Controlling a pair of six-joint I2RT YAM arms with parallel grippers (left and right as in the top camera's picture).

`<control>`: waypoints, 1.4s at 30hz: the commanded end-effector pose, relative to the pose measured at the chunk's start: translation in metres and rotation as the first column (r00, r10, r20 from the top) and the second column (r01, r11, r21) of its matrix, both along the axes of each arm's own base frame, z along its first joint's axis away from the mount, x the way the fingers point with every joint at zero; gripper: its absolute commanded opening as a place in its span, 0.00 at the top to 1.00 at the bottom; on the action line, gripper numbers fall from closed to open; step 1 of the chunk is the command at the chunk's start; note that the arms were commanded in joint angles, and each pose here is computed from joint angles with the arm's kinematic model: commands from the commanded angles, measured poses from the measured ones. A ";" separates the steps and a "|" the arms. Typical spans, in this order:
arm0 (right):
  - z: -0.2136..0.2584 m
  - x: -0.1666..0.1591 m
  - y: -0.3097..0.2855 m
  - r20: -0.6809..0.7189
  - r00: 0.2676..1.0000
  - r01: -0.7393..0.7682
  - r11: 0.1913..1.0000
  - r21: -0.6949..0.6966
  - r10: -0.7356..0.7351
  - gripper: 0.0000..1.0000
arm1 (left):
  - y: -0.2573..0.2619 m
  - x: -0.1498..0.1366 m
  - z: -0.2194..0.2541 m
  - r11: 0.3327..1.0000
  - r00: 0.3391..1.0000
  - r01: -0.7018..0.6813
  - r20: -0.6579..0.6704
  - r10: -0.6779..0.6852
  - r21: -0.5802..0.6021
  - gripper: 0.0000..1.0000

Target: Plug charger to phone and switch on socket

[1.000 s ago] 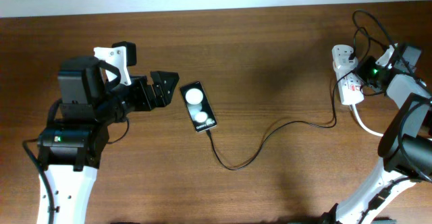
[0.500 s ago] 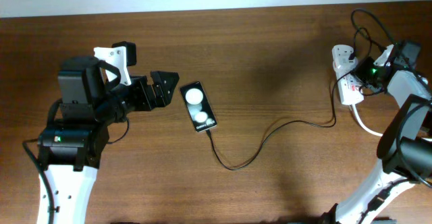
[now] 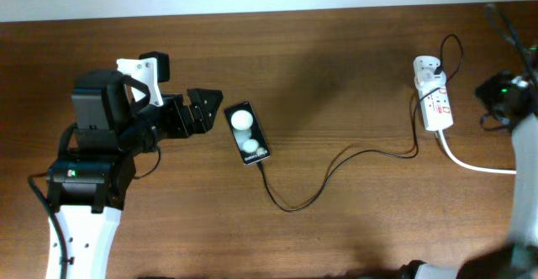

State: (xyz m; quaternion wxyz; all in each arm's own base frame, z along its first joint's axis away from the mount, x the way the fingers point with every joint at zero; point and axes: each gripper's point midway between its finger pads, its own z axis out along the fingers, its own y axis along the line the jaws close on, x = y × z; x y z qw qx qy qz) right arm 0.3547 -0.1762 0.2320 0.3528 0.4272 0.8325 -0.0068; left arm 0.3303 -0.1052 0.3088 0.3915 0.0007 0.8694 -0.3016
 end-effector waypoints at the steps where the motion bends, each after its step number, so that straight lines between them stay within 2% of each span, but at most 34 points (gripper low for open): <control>1: 0.074 -0.016 0.078 0.178 0.914 -0.357 0.931 -0.076 0.365 0.93 | 0.001 -0.002 0.005 1.000 1.000 0.007 0.027 -0.007 0.017 0.01; 2: 0.103 -0.033 0.118 0.232 0.813 -0.512 0.845 -0.155 0.535 0.90 | 0.001 -0.002 0.005 1.000 1.000 0.007 0.027 -0.007 0.017 0.01; 4: 0.124 -0.061 0.168 0.229 0.634 -0.687 0.673 -0.273 0.739 0.86 | 0.001 -0.002 0.005 1.000 1.000 0.007 0.027 -0.007 0.017 0.01; 5: 0.126 -0.073 0.186 0.215 0.562 -0.741 0.602 -0.298 0.798 0.76 | 0.001 -0.002 0.005 1.000 1.000 0.007 0.027 -0.007 0.017 0.01; 6: 0.124 -0.084 0.204 0.191 0.466 -0.801 0.504 -0.322 0.864 0.59 | 0.001 -0.002 0.005 1.000 1.000 0.007 0.027 -0.007 0.017 0.01; 7: 0.119 -0.093 0.217 0.190 0.411 -0.841 0.451 -0.298 0.892 0.01 | 0.001 -0.002 0.005 1.000 1.000 0.007 0.027 -0.007 0.017 0.01; 12: 0.096 -0.085 0.213 0.159 0.436 -0.865 0.461 -0.199 0.886 0.01 | 0.001 -0.002 0.005 1.000 1.000 0.007 0.027 -0.007 0.017 0.01; 18: 0.027 -0.038 0.203 0.092 0.469 -0.883 0.466 0.054 0.878 0.01 | 0.001 -0.002 0.005 1.000 1.000 0.007 0.027 -0.008 0.017 0.01; 19: 0.013 -0.017 0.191 0.047 0.471 -0.882 0.471 0.020 0.881 0.01 | 0.001 -0.003 0.005 1.000 1.000 0.007 0.027 -0.008 0.017 0.01; 20: -0.003 -0.006 0.188 0.039 0.490 -0.871 0.487 0.073 0.871 0.01 | 0.001 -0.003 0.005 1.000 1.000 0.008 0.027 -0.008 0.017 0.01; 21: -0.021 0.000 0.181 0.026 0.512 -0.853 0.505 0.132 0.858 0.01 | 0.001 -0.003 0.005 1.000 1.000 0.008 0.027 -0.008 0.017 0.01; 23: -0.023 -0.001 0.174 0.025 0.533 -0.839 0.524 0.144 0.846 0.01 | 0.001 -0.003 0.005 1.000 1.000 0.008 0.027 -0.008 0.017 0.01; 25: -0.014 -0.004 0.174 0.031 0.530 -0.844 0.524 0.114 0.847 0.01 | 0.001 -0.003 0.005 1.000 1.000 0.008 0.027 -0.008 0.017 0.01; 28: 0.009 -0.020 0.179 0.024 0.458 -0.889 0.458 0.006 0.889 0.01 | 0.001 -0.005 0.009 1.000 0.999 0.008 0.040 -0.008 0.016 0.01; 30: 0.039 -0.034 0.187 0.042 0.405 -0.907 0.407 -0.112 0.913 0.01 | 0.002 -0.020 0.025 1.000 0.996 0.007 0.092 -0.008 0.013 0.01; 33: 0.090 -0.064 0.200 0.038 0.319 -0.884 0.312 -0.349 0.947 0.01 | 0.005 -0.056 0.061 1.000 0.977 0.006 0.214 -0.007 0.005 0.01; 34: 0.104 -0.076 0.203 0.022 0.298 -0.865 0.280 -0.417 0.954 0.01 | 0.006 -0.077 0.081 1.000 0.957 0.006 0.290 -0.005 0.000 0.01; 37: 0.129 -0.104 0.213 -0.005 0.256 -0.816 0.213 -0.537 0.967 0.01 | 0.009 -0.120 0.105 1.000 0.910 0.006 0.415 -0.002 -0.009 0.01; 39: 0.136 -0.117 0.225 0.011 0.196 -0.807 0.168 -0.566 0.981 0.01 | 0.010 -0.140 0.089 1.000 0.902 0.006 0.431 -0.002 -0.010 0.01; 40: 0.138 -0.120 0.226 0.013 0.192 -0.803 0.165 -0.573 0.981 0.01 | 0.011 -0.147 0.063 1.000 0.912 0.006 0.410 -0.002 -0.008 0.01; 42: 0.136 -0.117 0.223 0.006 0.204 -0.806 0.171 -0.567 0.979 0.01 | 0.011 -0.152 -0.020 1.000 0.953 0.006 0.304 -0.005 -0.001 0.01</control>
